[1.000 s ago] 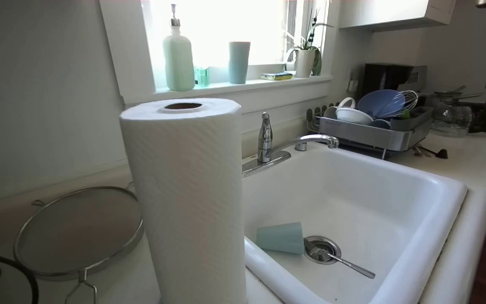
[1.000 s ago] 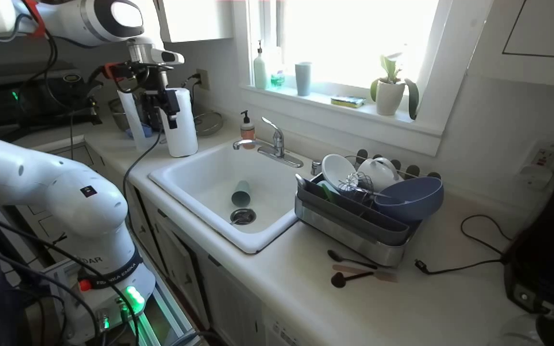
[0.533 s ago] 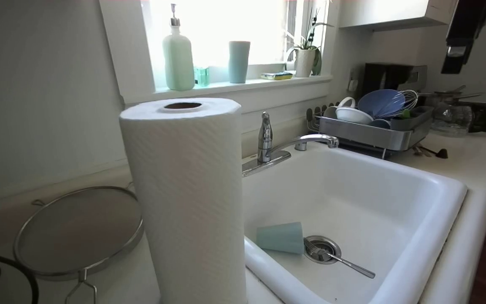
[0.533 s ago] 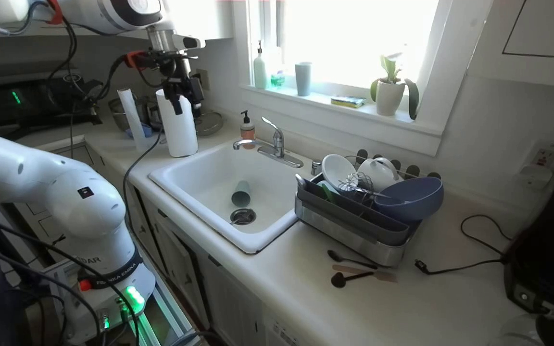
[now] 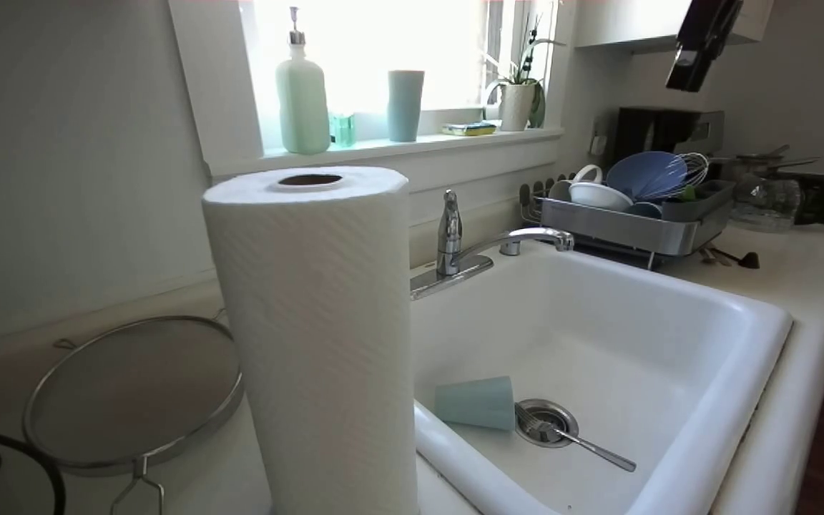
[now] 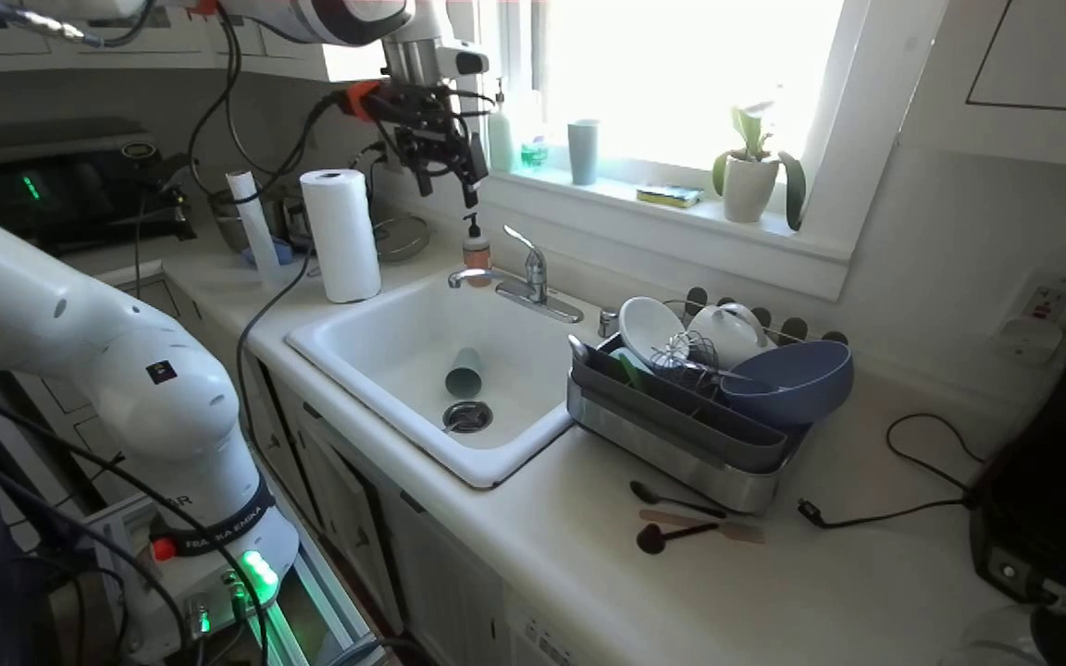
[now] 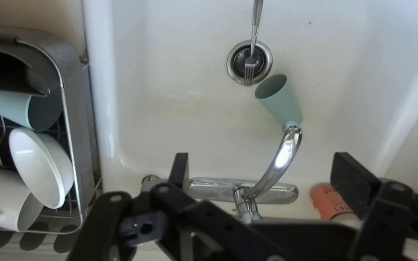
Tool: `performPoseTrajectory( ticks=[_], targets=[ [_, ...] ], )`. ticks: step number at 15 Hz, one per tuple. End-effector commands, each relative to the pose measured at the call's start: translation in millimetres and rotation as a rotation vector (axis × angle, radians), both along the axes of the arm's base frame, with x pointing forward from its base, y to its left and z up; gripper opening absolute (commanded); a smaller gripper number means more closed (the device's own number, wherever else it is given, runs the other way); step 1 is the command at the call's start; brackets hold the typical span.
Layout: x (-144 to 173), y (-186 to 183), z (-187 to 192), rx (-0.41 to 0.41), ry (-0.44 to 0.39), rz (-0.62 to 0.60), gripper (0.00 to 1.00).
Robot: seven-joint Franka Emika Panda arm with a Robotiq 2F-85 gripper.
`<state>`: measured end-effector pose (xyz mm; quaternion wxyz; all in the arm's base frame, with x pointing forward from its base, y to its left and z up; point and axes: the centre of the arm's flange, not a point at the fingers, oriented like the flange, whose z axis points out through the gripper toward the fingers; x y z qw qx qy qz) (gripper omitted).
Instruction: Remove a white plate from the dishes drying rack and place it in the sink
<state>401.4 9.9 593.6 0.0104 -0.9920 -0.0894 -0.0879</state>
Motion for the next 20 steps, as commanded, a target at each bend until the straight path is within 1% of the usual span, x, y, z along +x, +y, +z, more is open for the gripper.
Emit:
performPoseTrajectory(
  ticks=[1,2,3,4,5,6,7,9,15,18,20],
  targets=[
    [49,-39,1,0.089,-0.038,0.036,1.0],
    [60,-52,-2,0.086,-0.067,0.04,1.0],
    [67,-62,-5,0.112,-0.092,0.046,1.0],
    [77,-74,-9,0.122,-0.115,0.034,1.0],
    [88,-90,-14,0.098,-0.154,-0.018,1.0],
    [94,-100,-17,0.103,-0.177,-0.057,1.0],
    [69,-83,-15,0.086,-0.14,-0.026,1.0],
    [81,-100,-22,0.084,-0.157,-0.062,1.0],
    [86,-100,-21,0.081,-0.16,-0.064,1.0],
    [113,-122,-27,0.115,-0.169,-0.101,1.0],
    [131,-141,-36,0.156,-0.178,-0.151,1.0]
  ],
)
